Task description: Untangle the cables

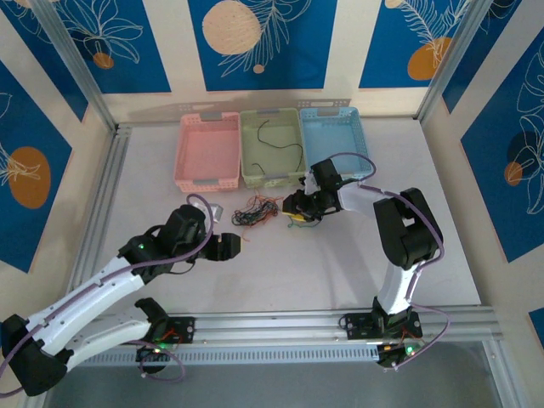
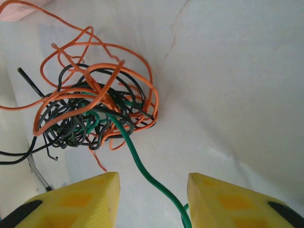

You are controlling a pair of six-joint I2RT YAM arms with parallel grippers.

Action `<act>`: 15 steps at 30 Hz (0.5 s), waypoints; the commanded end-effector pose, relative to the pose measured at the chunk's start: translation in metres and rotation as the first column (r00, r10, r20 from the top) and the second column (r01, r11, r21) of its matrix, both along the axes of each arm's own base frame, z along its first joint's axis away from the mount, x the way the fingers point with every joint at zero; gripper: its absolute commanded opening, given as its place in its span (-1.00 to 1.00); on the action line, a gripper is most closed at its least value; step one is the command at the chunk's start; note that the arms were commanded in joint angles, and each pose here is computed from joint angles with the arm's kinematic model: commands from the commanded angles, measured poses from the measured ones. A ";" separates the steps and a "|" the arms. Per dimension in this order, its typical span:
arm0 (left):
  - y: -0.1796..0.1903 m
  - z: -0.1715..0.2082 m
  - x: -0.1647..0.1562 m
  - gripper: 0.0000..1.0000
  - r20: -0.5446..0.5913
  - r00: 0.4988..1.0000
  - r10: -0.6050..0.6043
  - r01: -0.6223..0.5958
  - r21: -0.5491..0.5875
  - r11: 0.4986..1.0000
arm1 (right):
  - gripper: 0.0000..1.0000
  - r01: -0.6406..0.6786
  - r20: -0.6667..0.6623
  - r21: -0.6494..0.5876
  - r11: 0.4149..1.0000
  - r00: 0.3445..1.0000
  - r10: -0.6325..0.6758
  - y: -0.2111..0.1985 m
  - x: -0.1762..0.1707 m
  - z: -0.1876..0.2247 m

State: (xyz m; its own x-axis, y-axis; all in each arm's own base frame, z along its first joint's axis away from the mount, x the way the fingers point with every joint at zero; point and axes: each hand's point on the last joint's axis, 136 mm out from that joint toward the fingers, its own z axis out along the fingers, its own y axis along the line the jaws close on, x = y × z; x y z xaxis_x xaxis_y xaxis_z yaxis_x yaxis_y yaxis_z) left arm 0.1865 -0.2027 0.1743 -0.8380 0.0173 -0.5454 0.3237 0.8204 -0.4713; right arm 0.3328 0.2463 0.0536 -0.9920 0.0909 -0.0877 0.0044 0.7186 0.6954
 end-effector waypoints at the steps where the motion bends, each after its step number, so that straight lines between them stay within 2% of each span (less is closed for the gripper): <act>1: 0.003 -0.003 -0.003 0.45 0.011 1.000 -0.010 0.009 0.015 1.000 | -0.17 -0.064 0.005 0.036 0.997 0.998 0.064 0.009 -0.010 0.003; 9: -0.005 -0.001 0.005 0.45 0.014 1.000 -0.014 0.014 0.012 1.000 | -0.49 -0.123 0.037 0.037 0.992 0.992 0.122 0.022 -0.014 0.005; 15: -0.012 0.017 0.018 0.46 0.053 0.998 -0.037 0.034 0.050 0.998 | -0.44 -0.146 0.048 0.031 0.989 0.988 0.145 0.024 -0.014 0.003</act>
